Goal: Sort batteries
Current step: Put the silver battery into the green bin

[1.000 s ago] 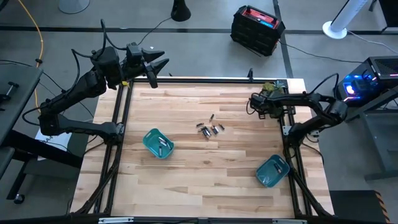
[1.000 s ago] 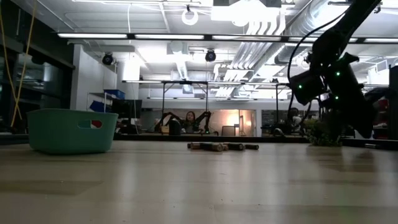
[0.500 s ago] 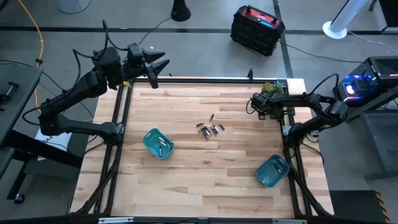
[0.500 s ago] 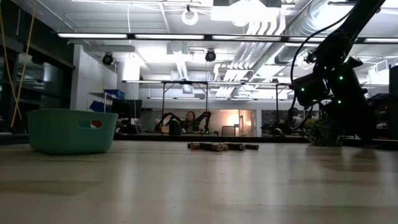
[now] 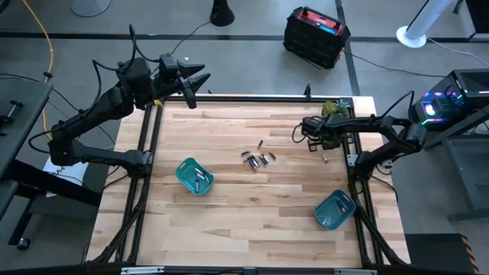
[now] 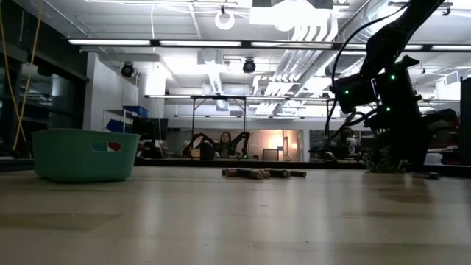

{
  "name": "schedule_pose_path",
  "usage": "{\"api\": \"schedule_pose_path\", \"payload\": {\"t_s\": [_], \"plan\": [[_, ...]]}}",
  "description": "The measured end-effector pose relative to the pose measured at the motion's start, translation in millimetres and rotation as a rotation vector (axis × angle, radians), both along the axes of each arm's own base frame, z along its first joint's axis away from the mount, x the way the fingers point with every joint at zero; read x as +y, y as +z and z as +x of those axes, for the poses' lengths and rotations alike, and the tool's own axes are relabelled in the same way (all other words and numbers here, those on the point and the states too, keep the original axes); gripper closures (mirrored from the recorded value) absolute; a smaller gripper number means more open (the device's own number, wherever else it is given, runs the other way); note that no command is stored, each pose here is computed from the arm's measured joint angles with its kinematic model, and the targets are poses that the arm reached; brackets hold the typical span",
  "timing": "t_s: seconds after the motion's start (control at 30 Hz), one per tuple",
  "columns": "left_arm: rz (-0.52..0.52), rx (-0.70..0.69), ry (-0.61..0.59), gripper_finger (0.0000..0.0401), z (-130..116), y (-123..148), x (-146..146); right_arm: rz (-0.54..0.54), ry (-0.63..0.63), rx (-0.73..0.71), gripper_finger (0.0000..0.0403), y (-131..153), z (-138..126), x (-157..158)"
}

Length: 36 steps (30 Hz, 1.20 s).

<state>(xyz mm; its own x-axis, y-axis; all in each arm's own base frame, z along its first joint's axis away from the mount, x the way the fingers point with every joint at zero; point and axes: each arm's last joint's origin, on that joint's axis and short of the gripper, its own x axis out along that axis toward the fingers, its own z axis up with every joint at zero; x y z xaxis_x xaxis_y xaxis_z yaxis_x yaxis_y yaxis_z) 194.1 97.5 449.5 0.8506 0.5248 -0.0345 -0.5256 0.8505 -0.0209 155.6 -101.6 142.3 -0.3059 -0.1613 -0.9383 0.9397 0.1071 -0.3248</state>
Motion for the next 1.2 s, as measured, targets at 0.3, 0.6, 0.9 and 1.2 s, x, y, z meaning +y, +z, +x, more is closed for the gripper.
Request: {"api": "schedule_pose_path", "payload": {"t_s": [0.3,0.6,0.9,1.2], "plan": [[-0.034,-0.001,-0.011,0.0229,0.2,-1.7,-0.4,-0.026,0.220,-0.221,0.0403,30.1,31.0,24.4],[-0.120,0.013,-0.007,0.0229,-0.1,-7.2,-0.7,0.034,0.322,-0.667,0.0367,53.2,67.5,64.0],[-0.158,0.011,-0.063,0.0229,0.7,-8.5,-2.6,0.118,0.405,-0.595,0.0247,41.0,72.2,106.9],[-0.184,-0.008,-0.060,0.0229,0.7,-8.1,-2.5,0.165,0.478,-0.585,0.0220,6.2,100.0,121.3]]}}
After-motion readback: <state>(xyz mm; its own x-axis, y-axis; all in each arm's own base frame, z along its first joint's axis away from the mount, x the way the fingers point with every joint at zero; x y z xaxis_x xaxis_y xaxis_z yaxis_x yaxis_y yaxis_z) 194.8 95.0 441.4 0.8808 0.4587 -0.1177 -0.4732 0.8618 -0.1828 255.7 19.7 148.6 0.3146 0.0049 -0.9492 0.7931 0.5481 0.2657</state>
